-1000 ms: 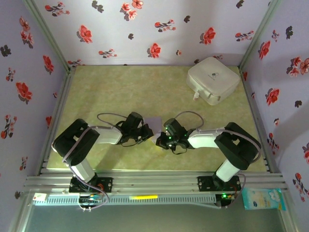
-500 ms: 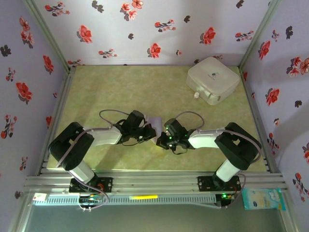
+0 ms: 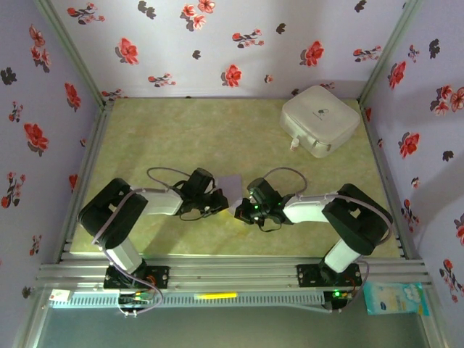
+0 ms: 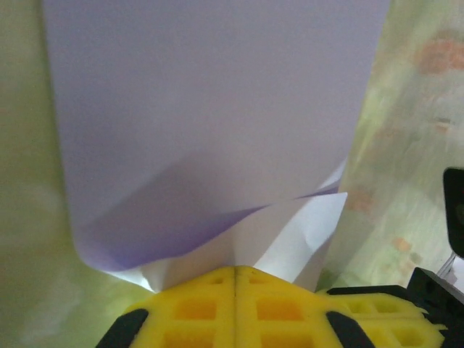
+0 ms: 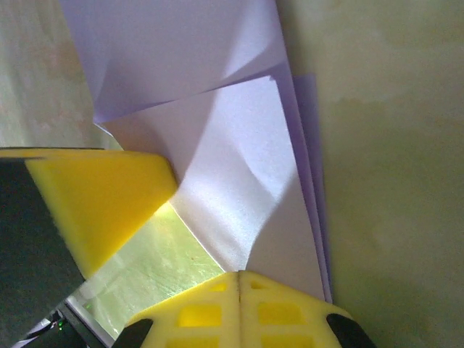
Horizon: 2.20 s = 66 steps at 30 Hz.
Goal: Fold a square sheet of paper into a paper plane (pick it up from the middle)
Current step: Third fold the triangle at the center of the table.
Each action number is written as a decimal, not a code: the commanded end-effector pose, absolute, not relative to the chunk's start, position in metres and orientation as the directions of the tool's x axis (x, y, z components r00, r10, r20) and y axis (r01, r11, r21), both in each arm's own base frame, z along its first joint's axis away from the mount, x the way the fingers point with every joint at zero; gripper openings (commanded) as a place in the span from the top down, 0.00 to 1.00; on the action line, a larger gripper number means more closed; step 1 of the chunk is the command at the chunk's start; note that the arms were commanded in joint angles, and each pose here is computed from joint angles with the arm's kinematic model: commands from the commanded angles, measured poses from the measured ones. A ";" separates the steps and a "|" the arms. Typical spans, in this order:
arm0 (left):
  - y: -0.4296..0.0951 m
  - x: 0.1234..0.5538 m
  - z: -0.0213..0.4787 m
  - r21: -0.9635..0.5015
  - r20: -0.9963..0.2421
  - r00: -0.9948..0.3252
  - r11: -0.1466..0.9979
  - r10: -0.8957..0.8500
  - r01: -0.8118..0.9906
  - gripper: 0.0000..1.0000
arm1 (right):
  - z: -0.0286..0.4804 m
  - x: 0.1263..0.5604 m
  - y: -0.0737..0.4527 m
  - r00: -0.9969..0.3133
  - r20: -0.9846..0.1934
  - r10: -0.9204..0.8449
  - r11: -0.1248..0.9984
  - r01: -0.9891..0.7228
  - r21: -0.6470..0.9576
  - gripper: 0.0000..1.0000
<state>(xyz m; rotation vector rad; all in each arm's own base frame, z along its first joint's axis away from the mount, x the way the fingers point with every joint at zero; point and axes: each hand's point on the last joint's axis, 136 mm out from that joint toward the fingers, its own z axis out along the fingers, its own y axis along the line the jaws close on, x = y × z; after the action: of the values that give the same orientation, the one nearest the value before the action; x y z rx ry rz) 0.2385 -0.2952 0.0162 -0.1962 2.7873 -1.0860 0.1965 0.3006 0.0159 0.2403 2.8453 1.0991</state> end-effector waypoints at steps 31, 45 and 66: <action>-0.274 0.295 0.107 -0.716 -0.363 -0.903 0.688 -0.229 0.113 0.87 | -0.014 0.183 0.269 -0.979 0.033 0.203 0.812 0.187 0.553 0.99; -0.303 0.258 0.040 -0.686 -0.206 -0.972 0.725 -0.116 0.059 0.90 | -0.007 0.187 0.272 -0.978 0.018 0.207 0.799 0.179 0.574 0.96; -0.262 0.243 -0.018 -0.530 -0.161 -0.980 0.848 -0.118 -0.014 0.96 | 0.041 0.221 0.320 -0.990 -0.039 0.133 0.748 0.074 0.659 0.98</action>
<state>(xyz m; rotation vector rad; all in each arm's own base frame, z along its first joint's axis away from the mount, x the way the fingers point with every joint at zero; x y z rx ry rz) 0.2569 -0.2896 0.0162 -0.0781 2.7153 -1.0037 0.2214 0.3205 0.0536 0.1694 2.8091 1.1064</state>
